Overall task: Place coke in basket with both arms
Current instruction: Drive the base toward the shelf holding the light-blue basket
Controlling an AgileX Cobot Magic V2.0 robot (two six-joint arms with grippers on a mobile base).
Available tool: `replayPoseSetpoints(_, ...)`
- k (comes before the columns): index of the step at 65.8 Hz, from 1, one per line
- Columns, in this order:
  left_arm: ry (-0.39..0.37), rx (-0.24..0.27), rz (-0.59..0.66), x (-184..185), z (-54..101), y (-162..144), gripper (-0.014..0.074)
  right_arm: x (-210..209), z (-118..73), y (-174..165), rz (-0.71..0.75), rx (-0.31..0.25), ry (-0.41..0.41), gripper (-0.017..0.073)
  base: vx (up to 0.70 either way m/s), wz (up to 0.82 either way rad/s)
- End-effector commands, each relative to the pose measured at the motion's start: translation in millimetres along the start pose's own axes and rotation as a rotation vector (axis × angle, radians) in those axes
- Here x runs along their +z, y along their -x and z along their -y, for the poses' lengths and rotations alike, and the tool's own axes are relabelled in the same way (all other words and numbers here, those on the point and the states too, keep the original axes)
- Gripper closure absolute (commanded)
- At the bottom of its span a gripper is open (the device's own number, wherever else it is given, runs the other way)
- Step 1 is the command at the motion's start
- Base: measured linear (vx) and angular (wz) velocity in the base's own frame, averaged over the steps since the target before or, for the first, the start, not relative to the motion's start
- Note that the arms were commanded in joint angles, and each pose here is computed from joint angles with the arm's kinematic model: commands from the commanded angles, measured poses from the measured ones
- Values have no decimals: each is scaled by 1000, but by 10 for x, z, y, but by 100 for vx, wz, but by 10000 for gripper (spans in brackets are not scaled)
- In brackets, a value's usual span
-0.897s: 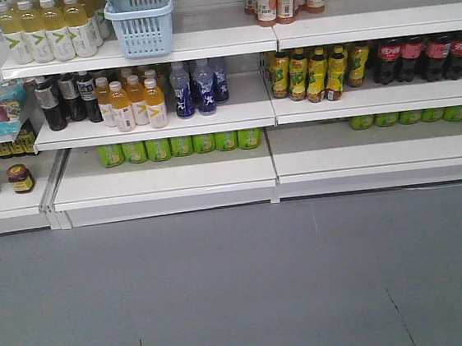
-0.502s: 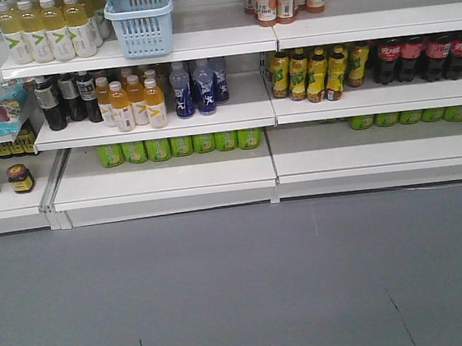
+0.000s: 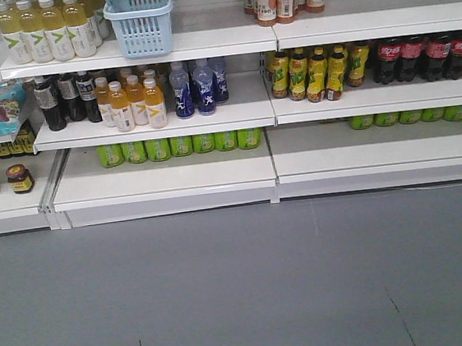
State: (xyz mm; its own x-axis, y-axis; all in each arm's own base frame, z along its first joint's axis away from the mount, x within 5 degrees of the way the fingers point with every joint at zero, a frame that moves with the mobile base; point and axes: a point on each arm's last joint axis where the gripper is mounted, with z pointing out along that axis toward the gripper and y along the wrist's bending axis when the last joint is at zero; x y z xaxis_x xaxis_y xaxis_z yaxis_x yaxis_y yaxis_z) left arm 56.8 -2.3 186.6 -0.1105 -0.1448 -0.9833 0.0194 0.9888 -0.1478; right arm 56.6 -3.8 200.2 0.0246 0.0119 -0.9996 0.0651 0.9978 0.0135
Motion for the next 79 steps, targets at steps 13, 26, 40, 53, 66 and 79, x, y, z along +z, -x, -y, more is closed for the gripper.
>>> replayPoseSetpoints(13,-16,-14,119,-39,23,169,600,-10,-2,48,79,-17,0,561,3,-2)
replayPoseSetpoints(26,-16,-14,119,-39,23,169,600,-10,-2,48,79,-17,0,561,7,-4)
replayPoseSetpoints(40,-16,-14,119,-39,23,169,600,-10,-2,48,79,-17,0,561,9,4)
replayPoseSetpoints(53,-16,-14,119,-39,23,169,600,-10,-2,48,79,-17,0,561,10,10)
replayPoseSetpoints(66,-16,-14,119,-39,23,169,600,-10,-2,48,79,-17,0,561,10,4)
replayPoseSetpoints(79,-16,-14,119,-39,23,169,600,-10,-2,48,79,-17,0,561,12,4)
